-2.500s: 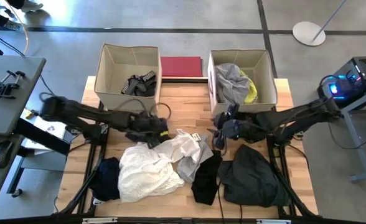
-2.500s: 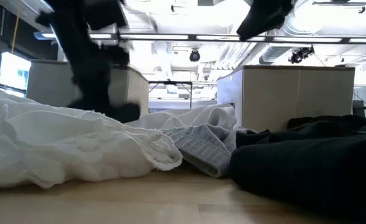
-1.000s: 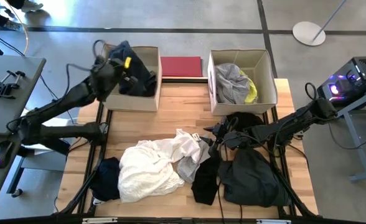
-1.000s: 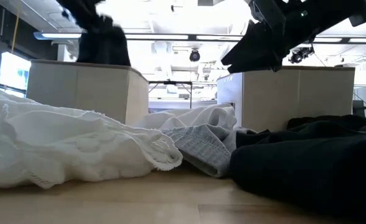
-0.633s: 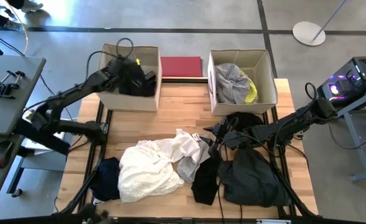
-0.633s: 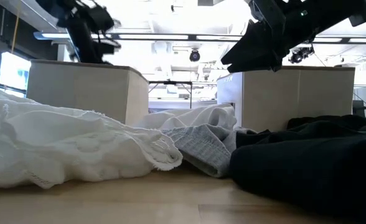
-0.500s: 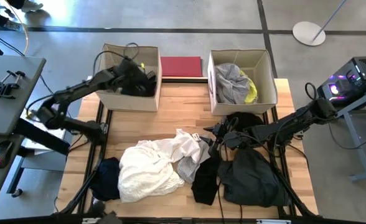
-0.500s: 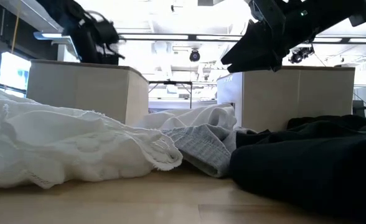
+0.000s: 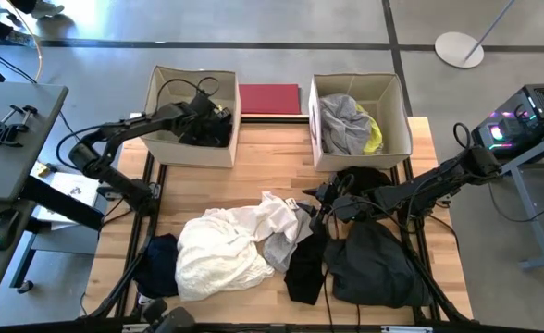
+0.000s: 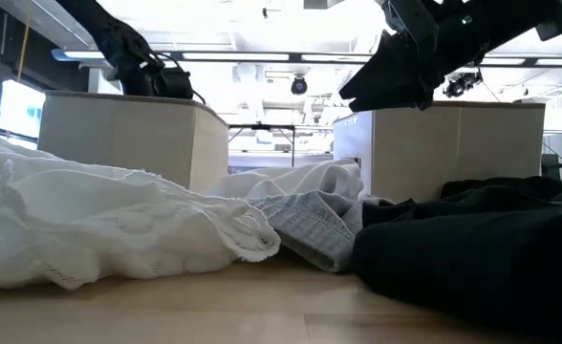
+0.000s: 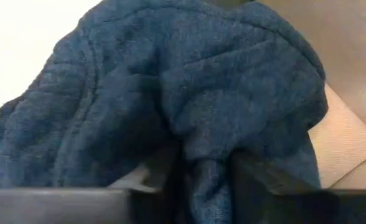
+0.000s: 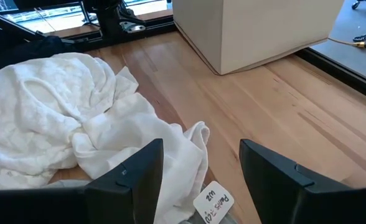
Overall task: Sort clothes
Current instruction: Put the dark blue cloth into the left laundry organizer, then put the black boxer into the left laundry organizer
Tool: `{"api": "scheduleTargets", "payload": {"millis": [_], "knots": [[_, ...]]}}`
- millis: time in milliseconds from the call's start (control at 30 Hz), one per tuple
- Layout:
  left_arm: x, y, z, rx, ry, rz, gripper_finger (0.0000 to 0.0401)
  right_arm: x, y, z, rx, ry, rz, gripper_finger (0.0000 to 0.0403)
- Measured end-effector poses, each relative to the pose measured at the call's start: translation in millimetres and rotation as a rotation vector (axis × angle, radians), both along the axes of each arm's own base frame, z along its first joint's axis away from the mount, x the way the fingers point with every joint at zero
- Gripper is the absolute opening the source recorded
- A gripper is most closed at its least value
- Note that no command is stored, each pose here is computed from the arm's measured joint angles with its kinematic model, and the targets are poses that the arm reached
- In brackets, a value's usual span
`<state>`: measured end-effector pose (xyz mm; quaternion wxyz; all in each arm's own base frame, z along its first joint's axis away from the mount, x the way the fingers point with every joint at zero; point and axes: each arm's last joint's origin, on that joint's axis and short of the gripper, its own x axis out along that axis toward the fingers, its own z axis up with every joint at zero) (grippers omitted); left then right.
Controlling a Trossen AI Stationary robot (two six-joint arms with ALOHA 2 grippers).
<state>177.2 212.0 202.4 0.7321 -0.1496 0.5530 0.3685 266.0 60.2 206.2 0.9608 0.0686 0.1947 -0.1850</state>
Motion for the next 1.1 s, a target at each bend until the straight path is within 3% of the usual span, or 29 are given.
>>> {"api": "scheduleTargets", "payload": {"millis": [133, 267, 433, 633, 867, 967, 1100], "knots": [[-1, -2, 24, 0.030, -0.035, 0.010, 0.0186, 0, 0, 0, -0.001, 0.001, 0.000, 0.0201], [1, -8, 64, 0.103, -0.116, 0.012, 0.0223, 0, 0, 0, -0.019, 0.007, 0.006, 0.0201], [3, -31, 112, 0.226, -0.262, -0.029, 0.0230, -1, -1, -1, -0.031, 0.024, 0.004, 0.0201], [11, -83, 147, 0.339, -0.463, -0.201, 0.0211, -3, 0, 3, -0.031, 0.090, 0.035, 0.0201], [32, -143, 151, 0.400, -0.688, -0.454, 0.0181, -15, -1, 49, 0.085, 0.301, 0.046, 0.0201], [42, -161, 139, 0.402, -0.736, -0.522, 0.0173, -28, -3, 59, 0.234, 0.454, -0.075, 0.0201], [53, -180, 119, 0.404, -0.799, -0.588, 0.0168, -48, -8, 52, 0.413, 0.639, -0.271, 0.0201]]}}
